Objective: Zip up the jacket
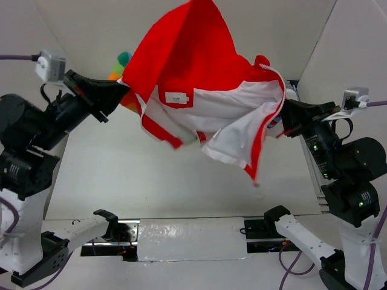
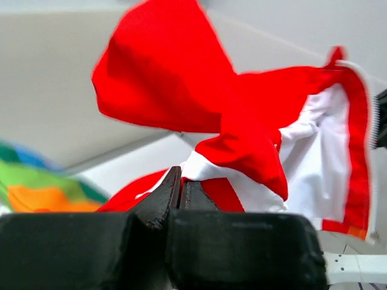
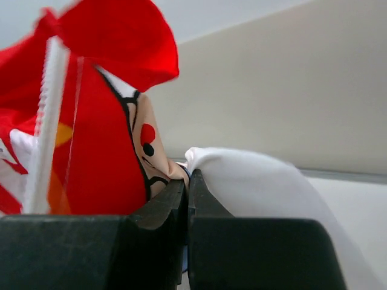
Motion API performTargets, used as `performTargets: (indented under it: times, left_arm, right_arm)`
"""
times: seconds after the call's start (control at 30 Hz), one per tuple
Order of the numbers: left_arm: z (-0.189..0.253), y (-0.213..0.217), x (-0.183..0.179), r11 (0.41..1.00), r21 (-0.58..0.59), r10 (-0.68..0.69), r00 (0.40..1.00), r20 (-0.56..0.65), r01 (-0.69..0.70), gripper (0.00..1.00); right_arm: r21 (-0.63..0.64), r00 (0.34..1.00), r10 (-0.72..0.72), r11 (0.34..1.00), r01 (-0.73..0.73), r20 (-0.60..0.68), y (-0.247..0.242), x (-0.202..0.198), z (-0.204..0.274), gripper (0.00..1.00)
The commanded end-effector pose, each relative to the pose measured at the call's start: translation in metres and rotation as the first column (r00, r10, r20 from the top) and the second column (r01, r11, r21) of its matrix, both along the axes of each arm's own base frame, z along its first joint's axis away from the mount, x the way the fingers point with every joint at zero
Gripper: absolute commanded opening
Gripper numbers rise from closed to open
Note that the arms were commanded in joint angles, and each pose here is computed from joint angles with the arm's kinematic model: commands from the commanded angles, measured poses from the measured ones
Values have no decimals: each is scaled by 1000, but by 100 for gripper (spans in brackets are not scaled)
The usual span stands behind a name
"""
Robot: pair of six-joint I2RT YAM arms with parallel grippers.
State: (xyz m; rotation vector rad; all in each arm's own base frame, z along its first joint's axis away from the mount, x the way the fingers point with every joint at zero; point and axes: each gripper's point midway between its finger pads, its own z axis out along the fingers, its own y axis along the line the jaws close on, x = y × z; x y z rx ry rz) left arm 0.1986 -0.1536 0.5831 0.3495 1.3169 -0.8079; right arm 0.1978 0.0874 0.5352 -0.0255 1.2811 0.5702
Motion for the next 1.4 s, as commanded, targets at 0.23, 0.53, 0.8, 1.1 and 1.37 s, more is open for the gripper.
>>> performTargets:
  times: [0.23,0.53,0.8,1.1,1.37]
  left_arm:
    - [-91,-7,122,979,65,205,916,-346,-194,0]
    - [-373,-33,269,893,395,449,397,-801,-214,79]
    - [-437,-36,286,883,453,469,220,-855,-120,99]
    - [-408,-19,185,930,343,367,270,-890,-132,99]
    - [-437,0,77,939,302,327,152,-933,-167,99]
  right_arm:
    - [-165,928,-144,982,91,-344,15,101,-117,0]
    - [-317,607,-242,948,-17,-757,70,203,-322,28]
    - [-398,445,-383,915,64,-809,57,226,-372,96]
    - [-285,391,-263,958,1,-882,34,141,-419,96]
    - [-222,448,-97,946,-235,-889,86,70,-424,98]
